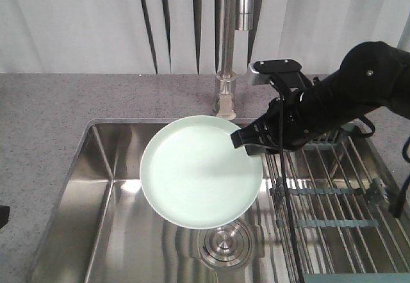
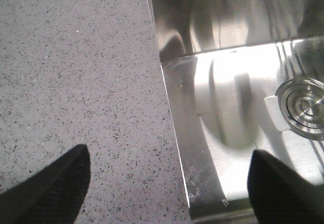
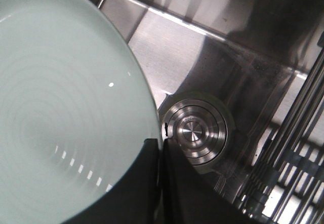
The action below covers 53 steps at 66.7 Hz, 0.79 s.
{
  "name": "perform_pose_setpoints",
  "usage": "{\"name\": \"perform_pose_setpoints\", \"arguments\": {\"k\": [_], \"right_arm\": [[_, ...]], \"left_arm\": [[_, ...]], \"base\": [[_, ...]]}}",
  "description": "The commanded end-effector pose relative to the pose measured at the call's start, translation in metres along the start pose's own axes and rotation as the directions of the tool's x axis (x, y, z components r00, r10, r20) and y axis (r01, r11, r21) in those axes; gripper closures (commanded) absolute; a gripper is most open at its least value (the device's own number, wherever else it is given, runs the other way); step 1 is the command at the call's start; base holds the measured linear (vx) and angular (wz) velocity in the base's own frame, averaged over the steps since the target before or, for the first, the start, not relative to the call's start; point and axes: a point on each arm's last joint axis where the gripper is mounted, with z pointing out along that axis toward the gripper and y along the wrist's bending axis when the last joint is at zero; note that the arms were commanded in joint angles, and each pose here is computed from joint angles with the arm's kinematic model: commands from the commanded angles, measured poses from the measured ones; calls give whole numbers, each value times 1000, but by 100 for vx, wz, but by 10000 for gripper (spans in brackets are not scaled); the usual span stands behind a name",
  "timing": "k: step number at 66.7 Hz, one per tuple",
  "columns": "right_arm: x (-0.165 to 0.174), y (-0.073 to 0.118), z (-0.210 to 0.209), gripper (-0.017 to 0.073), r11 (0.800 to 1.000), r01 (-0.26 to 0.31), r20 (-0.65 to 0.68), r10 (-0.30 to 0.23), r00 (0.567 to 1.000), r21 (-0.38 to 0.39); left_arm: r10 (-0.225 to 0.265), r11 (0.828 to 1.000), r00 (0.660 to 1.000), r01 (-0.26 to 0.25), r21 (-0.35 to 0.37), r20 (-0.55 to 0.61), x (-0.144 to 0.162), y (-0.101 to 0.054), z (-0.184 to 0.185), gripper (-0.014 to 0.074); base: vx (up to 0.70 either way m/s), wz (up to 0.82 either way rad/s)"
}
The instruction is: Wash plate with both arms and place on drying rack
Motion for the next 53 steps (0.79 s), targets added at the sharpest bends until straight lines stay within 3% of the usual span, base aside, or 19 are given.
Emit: {"name": "perform_pose_setpoints", "arguments": {"k": [1,15,28,41,53], "right_arm": [[-22,-2,-21,561,1000,29,89,-30,996,10],[-35,-30,-34,561,998,16,109,-22,994,57],[-26,-65,-47,561,993,-43,75,35,997,113],[-16,-90,-72,561,978,-85,73,72,995,192],[6,-112,-86,561,952,-151,68,137,988,267]], "left_arm": [[-15,1000,996,14,2,84,-11,0,-6,4],[-15,1000,996,14,2,84,-11,0,-6,4],[-15,1000,996,14,2,84,-11,0,-6,4],[-15,1000,996,14,2,84,-11,0,-6,4],[-15,1000,996,14,2,84,-11,0,-6,4]], "base": [[0,0],[0,0],[0,0],[0,0],[0,0]]}}
